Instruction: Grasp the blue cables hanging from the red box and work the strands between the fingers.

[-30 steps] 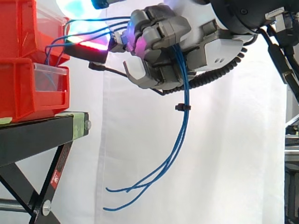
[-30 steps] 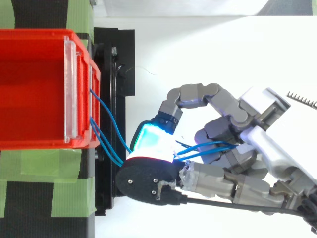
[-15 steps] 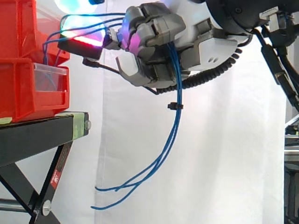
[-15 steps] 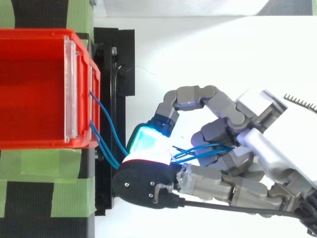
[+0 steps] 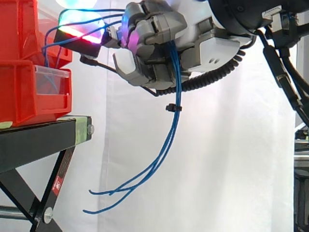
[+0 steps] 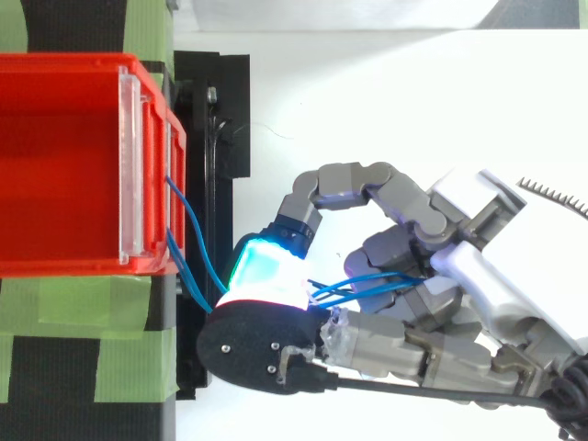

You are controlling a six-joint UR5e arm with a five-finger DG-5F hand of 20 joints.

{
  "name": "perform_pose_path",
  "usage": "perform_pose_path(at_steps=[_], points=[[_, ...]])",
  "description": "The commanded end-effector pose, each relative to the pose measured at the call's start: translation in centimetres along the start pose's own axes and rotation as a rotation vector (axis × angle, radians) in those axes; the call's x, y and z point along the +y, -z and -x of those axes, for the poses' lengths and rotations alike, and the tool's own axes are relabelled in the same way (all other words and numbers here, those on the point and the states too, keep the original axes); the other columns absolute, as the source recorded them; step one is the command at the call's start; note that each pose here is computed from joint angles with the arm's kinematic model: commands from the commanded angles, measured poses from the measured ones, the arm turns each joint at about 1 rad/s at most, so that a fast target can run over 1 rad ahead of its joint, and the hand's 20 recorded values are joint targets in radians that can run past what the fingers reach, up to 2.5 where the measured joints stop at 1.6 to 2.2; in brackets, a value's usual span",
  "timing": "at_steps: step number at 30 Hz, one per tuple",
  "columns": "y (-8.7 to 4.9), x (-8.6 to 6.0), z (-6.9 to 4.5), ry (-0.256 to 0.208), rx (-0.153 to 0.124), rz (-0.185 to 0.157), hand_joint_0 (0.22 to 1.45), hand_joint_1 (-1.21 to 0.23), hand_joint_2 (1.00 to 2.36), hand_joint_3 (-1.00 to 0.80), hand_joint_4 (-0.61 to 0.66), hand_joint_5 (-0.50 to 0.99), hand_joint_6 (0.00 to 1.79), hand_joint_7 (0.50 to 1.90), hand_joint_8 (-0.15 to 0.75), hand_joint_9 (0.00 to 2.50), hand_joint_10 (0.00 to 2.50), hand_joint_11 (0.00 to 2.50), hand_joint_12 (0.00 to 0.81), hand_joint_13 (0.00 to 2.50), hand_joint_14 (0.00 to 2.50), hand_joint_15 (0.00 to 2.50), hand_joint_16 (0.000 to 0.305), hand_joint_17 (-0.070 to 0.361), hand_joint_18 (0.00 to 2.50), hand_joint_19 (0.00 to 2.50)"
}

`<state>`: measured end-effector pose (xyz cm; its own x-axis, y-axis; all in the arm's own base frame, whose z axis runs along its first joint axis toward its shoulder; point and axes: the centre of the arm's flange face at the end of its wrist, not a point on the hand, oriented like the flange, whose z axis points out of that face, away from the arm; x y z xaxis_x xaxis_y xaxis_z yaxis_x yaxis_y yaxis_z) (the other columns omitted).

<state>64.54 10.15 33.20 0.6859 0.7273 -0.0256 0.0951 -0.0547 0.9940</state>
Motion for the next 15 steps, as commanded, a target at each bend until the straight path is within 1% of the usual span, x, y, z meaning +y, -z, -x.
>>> perform_pose_path(at_steps=[1, 15], points=[[0.00, 0.01, 0.00, 0.000, 0.000, 0.000, 0.78, -0.69, 1.21, 0.22, 0.07, 0.22, 1.25, 1.23, 0.524, 1.95, 2.50, 2.50, 0.623, 1.99, 2.50, 1.61, 0.246, 0.185, 2.50, 0.58], [0.00, 0.01, 0.00, 0.000, 0.000, 0.000, 0.78, -0.69, 1.21, 0.23, 0.07, 0.23, 1.25, 1.24, 0.524, 1.95, 2.50, 2.50, 0.623, 1.99, 2.50, 1.61, 0.246, 0.185, 2.50, 0.58]])
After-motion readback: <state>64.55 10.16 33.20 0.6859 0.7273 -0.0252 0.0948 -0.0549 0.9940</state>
